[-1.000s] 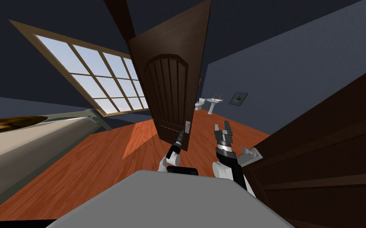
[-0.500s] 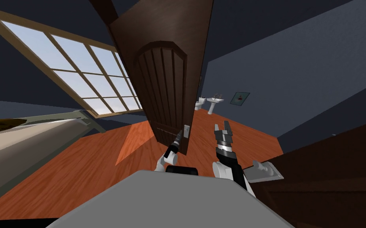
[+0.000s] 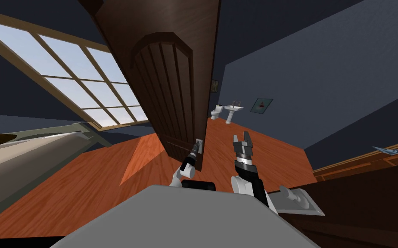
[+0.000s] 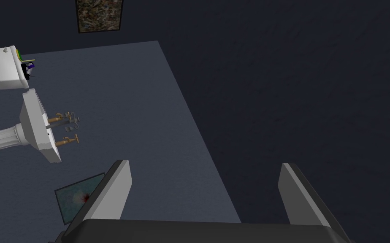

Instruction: Push the door open

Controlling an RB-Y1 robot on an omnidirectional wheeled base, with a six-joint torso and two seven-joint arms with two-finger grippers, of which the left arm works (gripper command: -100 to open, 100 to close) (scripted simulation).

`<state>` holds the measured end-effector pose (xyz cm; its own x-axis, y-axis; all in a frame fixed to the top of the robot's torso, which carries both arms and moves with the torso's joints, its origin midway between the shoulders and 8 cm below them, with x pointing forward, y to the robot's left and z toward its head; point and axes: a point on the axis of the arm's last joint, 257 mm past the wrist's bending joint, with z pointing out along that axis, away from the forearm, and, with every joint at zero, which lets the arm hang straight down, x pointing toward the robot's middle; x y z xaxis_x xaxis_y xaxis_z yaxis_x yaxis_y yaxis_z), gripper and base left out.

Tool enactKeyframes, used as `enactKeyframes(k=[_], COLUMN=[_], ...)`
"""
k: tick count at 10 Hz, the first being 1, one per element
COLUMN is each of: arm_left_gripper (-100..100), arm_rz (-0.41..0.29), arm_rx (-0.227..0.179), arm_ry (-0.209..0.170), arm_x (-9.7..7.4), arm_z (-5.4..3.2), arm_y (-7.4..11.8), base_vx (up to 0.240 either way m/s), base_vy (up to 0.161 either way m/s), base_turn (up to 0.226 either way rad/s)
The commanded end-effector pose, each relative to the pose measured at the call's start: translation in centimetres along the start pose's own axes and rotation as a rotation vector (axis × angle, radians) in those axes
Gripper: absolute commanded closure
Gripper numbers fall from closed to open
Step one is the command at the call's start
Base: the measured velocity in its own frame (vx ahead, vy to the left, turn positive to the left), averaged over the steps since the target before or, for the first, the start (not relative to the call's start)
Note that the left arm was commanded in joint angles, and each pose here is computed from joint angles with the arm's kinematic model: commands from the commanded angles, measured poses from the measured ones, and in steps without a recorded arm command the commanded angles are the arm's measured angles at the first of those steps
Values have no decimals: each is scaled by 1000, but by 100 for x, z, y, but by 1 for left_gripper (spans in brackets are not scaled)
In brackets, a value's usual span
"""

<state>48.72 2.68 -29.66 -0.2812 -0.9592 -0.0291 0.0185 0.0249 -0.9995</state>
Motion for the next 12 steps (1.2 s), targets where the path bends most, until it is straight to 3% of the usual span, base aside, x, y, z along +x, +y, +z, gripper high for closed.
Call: enactKeyframes(k=[1, 5, 12], arm_left_gripper=[100, 100, 100], arm_rz=[1, 1, 37], arm_rx=[-6, -6, -25], arm_ry=[0, 0, 56], arm_x=[-7, -7, 321], arm_z=[-12, -12, -368], arm_y=[28, 28, 141], base_vx=[-27, -10, 188], base_vy=[19, 7, -68], base_turn=[-14, -2, 216])
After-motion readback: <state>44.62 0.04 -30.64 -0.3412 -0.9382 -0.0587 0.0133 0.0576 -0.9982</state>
